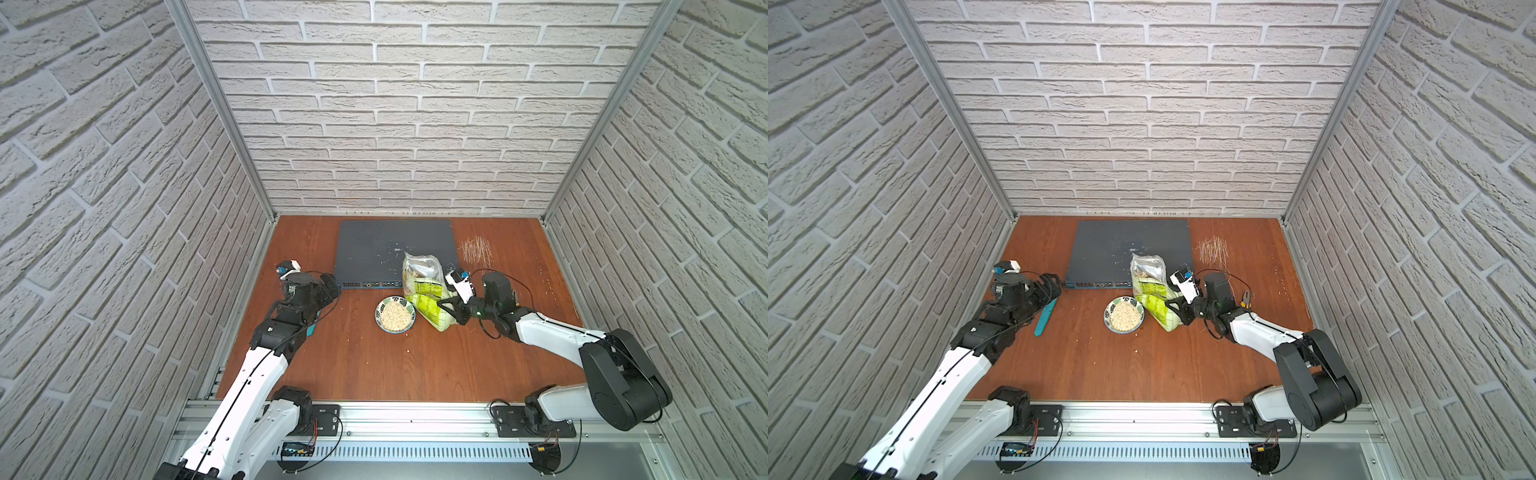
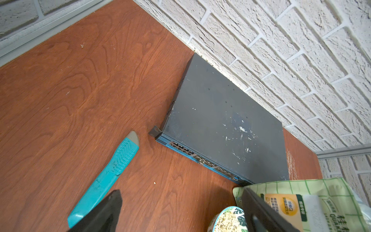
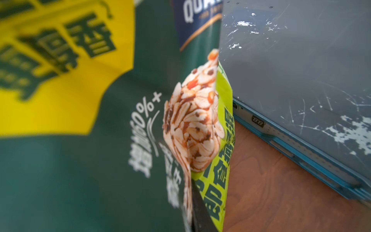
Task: Pour the oats into the breakfast bowl
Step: Place the oats bag at the center of the board, then pick up the oats bag from the center of the board.
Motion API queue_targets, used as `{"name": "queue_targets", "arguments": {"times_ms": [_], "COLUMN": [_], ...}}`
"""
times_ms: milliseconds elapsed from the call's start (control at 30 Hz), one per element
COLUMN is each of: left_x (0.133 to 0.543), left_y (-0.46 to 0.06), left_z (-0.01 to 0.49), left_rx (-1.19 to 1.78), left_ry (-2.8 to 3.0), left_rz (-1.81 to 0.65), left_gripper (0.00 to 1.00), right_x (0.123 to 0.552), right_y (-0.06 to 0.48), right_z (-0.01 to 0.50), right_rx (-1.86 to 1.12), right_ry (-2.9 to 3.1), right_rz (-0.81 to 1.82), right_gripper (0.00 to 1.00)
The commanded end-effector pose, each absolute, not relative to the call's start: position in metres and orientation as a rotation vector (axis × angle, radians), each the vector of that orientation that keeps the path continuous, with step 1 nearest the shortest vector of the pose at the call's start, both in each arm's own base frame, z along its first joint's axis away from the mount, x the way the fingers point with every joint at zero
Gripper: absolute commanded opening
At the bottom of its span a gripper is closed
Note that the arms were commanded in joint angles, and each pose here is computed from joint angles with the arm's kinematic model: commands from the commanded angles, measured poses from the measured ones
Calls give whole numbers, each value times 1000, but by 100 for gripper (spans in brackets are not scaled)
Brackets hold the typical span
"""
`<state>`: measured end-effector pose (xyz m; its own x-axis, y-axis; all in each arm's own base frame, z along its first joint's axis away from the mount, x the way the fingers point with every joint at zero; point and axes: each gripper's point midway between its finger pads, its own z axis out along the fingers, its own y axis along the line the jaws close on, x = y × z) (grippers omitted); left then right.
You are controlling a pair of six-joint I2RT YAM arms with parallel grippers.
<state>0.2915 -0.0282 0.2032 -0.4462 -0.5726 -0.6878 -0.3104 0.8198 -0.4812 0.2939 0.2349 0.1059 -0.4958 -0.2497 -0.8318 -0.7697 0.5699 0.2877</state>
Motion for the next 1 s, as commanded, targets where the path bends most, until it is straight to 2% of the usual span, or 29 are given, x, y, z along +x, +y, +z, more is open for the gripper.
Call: {"name": "queue_targets", "arguments": {"times_ms": [0,67,133,367,667,800,867,967], "left_x": [297,298,301,313,318,322,324,330], "left_y": [-24,-25,-26,-33,-35,-37,-39,-47], "left_z": [220,221,223,237,243,244,246,256], "left_rx": [-629,-613,-578,-441,-416,-392,-373,-311], "left_ry": [2007,2004,2001,1984,1972,1973,1967,1936], "left_rz": [-350,-345,-339,-313,-314,-312,-317,-346], "left_gripper": [95,95,95,96,96,96,96,96], "right_x": [289,288,289,297,285,274,270,264], "right_y": [270,272,267,244,221,214,210,205], "right_z": [146,141,136,153,187,196,194,195], "right_rx": [-952,-975,-989,-962,-890,-896,-909,-927], "right_ry": [1781,1789,1818,1856,1896,1915,1950,1989], "right_rz": [987,990,931,768,665,647,634,606], "right_gripper": [4,7,16,53,78,75,63,36]}}
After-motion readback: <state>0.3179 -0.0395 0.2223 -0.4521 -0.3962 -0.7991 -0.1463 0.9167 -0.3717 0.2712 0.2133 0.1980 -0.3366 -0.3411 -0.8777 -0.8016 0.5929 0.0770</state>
